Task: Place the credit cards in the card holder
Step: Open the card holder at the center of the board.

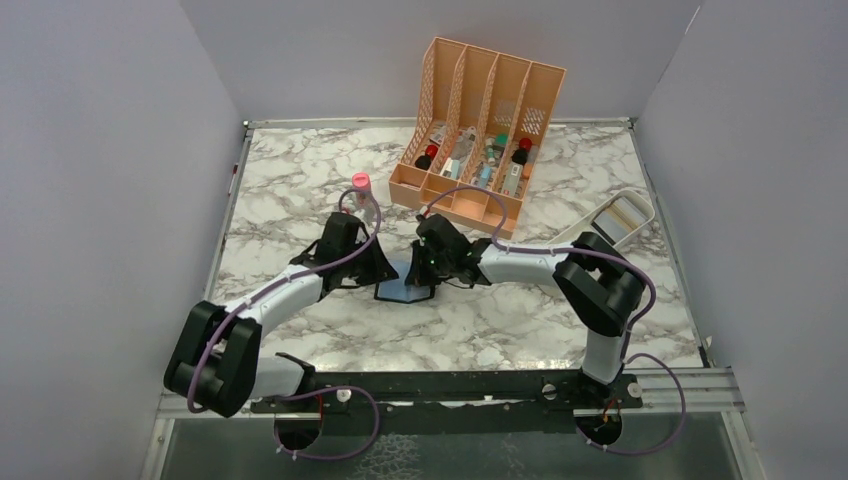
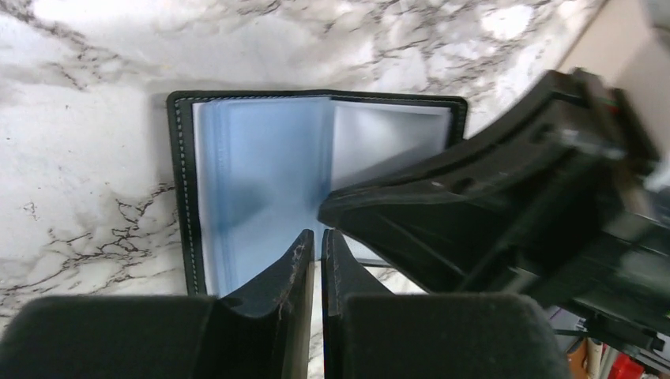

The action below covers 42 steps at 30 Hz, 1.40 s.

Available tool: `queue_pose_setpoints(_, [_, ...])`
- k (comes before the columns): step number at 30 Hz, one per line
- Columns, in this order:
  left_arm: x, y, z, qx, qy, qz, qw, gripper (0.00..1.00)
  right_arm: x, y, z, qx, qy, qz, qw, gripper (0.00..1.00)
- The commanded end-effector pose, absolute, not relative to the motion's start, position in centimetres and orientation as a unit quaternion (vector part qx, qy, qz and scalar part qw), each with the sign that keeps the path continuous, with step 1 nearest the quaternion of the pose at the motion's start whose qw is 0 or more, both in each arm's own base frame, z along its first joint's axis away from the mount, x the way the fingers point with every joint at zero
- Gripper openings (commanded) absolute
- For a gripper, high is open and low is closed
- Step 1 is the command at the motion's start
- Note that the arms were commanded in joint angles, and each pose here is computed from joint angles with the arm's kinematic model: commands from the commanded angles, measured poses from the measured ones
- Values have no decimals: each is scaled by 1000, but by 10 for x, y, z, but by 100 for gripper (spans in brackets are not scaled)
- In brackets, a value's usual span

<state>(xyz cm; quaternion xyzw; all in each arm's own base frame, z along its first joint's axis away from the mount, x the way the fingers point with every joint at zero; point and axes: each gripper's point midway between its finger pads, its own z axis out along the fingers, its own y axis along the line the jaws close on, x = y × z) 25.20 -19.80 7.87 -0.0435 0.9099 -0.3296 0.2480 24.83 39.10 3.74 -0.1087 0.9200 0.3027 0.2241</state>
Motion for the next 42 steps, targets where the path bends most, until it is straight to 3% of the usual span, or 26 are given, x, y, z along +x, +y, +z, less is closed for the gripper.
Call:
queue_pose_setpoints(1, [258, -200, 62, -54, 911, -327, 244, 10, 247, 374, 35, -110, 929, 267, 233, 1])
queue_pose_setpoints(9, [255, -180, 35, -68, 929, -270, 245, 10, 234, 329, 16, -103, 943, 206, 241, 1])
queue_pose_setpoints(15, [256, -182, 41, -61, 929, -261, 254, 11, 226, 330, 12, -103, 940, 228, 234, 1])
queue_pose_setpoints(26, [245, -243, 114, -36, 871, -405, 277, 15, 226, 338, 20, -104, 933, 250, 236, 1])
queue_pose_setpoints(42, [240, -227, 26, -37, 924, -298, 238, 10, 220, 317, 40, -123, 933, 227, 251, 1])
